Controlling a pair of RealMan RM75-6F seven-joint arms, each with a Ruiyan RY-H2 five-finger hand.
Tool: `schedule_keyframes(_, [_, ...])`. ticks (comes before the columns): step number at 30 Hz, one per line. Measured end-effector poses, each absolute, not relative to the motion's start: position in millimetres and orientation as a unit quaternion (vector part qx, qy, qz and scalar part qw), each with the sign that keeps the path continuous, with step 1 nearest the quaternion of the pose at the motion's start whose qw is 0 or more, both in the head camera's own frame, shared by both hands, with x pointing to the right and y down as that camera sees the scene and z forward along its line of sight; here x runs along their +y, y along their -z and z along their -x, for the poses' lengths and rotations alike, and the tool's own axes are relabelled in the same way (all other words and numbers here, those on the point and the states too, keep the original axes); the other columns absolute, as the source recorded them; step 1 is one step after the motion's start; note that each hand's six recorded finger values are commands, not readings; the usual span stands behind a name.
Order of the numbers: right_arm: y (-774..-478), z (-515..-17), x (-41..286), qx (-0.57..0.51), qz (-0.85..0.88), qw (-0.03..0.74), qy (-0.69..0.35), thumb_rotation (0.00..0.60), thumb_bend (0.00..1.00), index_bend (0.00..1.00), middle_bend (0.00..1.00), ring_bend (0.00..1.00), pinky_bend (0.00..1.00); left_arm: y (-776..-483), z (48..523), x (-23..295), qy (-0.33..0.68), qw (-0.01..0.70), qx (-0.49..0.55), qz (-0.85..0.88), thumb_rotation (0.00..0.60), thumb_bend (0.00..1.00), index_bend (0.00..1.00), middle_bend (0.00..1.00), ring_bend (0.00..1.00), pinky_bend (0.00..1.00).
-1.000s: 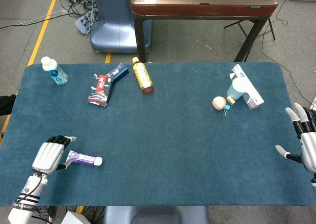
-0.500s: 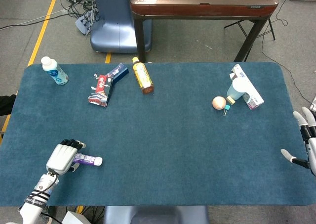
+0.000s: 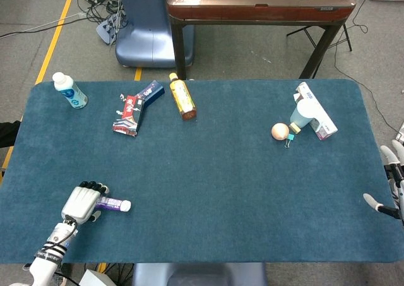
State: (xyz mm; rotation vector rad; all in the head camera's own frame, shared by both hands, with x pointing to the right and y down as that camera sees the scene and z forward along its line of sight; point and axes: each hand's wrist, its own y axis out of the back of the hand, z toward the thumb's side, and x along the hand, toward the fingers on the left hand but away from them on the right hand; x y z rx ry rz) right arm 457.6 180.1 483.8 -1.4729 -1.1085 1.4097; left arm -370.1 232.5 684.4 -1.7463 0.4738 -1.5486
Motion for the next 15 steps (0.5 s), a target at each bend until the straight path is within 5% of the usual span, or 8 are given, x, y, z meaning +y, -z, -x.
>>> schedule_keyframes(15, [-477.9,-459.6,184.3,-0.445,0.576,0.398,-0.558,0.563,0.08,0.00,0.00,0.00,0.00,-694.3,371.6,233.0,0.605,0.359,0.181,0.687,0.600,0.24,0.36,0.34,0.23,0.22])
